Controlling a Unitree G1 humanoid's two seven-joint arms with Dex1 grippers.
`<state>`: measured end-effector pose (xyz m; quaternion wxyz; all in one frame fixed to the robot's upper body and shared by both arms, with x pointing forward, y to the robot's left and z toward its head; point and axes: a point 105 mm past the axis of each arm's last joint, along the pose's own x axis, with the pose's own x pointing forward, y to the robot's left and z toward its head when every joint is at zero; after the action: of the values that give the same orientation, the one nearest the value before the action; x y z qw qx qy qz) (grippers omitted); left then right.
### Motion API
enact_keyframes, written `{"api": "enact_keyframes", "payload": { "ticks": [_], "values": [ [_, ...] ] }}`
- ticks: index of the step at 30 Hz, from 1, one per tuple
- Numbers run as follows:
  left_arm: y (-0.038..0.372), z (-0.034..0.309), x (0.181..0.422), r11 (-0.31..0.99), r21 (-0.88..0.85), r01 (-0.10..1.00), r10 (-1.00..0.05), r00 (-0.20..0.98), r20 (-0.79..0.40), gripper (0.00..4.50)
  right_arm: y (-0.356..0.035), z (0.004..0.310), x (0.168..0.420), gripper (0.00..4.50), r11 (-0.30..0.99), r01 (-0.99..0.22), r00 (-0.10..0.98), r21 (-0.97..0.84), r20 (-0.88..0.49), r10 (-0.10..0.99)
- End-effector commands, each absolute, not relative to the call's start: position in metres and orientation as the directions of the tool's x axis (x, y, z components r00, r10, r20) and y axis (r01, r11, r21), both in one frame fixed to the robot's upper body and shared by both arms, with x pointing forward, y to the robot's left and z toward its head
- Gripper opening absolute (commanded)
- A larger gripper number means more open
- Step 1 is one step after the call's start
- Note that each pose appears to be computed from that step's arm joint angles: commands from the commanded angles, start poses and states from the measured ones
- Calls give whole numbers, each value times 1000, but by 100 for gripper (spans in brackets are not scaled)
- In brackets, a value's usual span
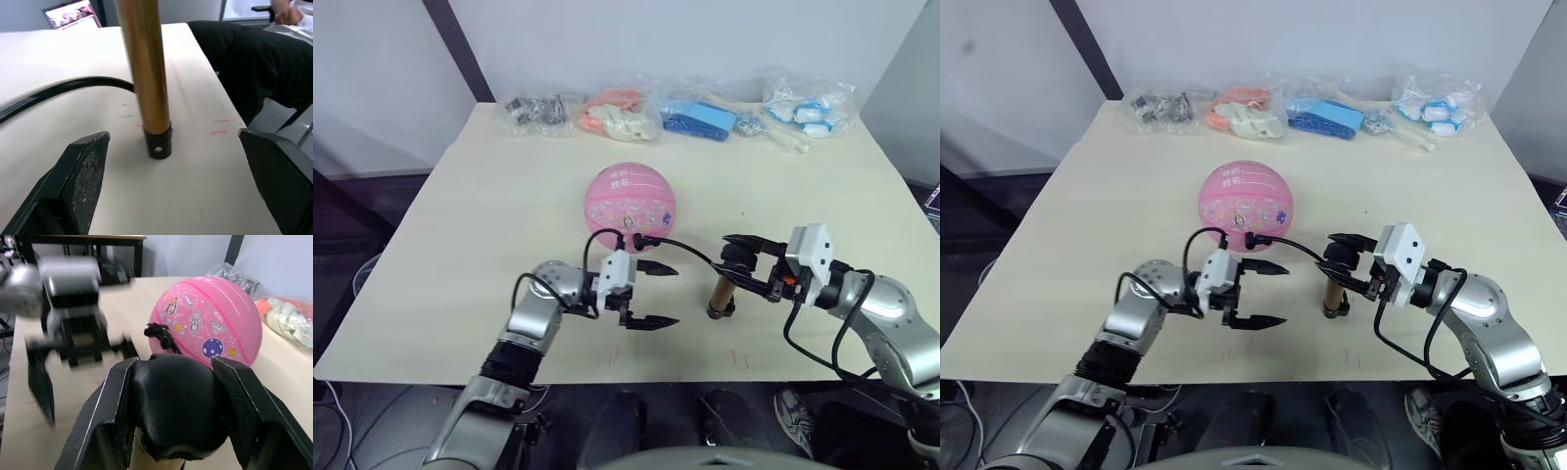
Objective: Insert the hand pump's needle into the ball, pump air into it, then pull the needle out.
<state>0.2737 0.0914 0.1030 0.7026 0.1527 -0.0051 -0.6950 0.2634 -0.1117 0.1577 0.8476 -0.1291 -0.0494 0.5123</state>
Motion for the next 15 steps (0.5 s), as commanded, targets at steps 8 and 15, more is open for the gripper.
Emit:
{"api": "enact_keyframes", "payload": {
  "ticks": [8,15],
  "values": [
    [139,150,266,50,262,964,-982,95,-165,448,-137,170,265,193,401,-852,472,-336,-165,866],
    [159,158,264,85,248,965,-977,130,-171,448,-147,193,269,193,360,-844,461,-397,-196,865]
  ]
}}
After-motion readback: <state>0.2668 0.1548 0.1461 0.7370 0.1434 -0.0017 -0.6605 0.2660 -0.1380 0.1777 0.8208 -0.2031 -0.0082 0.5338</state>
